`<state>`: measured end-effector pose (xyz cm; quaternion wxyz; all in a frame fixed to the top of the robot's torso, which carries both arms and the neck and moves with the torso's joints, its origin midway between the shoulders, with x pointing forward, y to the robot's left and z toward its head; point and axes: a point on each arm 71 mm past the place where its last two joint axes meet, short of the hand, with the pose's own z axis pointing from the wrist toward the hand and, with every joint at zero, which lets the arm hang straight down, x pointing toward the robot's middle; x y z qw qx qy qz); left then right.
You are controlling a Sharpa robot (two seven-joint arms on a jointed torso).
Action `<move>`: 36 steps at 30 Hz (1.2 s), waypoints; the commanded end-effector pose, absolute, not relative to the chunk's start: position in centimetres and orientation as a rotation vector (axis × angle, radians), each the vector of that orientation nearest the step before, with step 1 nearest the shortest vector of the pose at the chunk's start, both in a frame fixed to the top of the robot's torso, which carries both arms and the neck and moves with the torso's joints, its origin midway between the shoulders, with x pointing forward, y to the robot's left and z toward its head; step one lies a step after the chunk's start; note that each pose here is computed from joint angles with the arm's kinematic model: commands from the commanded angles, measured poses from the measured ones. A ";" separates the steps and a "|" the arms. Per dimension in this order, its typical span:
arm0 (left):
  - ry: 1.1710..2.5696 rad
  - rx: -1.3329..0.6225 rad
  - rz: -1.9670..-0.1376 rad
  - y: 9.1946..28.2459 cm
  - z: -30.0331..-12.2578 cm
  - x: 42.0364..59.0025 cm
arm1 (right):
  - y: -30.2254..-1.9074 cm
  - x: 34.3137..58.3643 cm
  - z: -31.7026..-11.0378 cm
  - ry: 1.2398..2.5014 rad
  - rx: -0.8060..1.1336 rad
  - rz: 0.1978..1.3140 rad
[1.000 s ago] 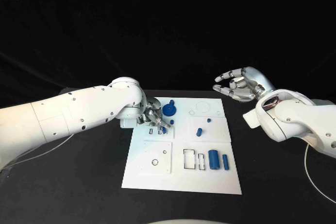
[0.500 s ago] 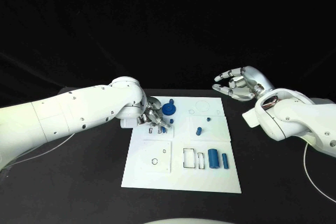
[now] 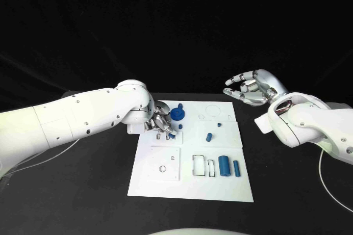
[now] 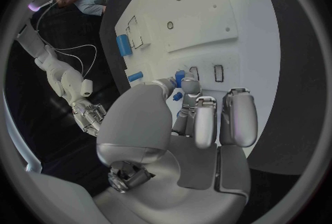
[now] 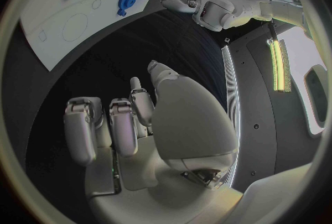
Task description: Assemble the parts on the task board
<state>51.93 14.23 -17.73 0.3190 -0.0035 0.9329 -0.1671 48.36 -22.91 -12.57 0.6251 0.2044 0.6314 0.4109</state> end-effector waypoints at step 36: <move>2.163 -0.221 -0.562 16.5 -17.9 49.2 | -23.7 48.2 -12.8 1.457 0.463 0.931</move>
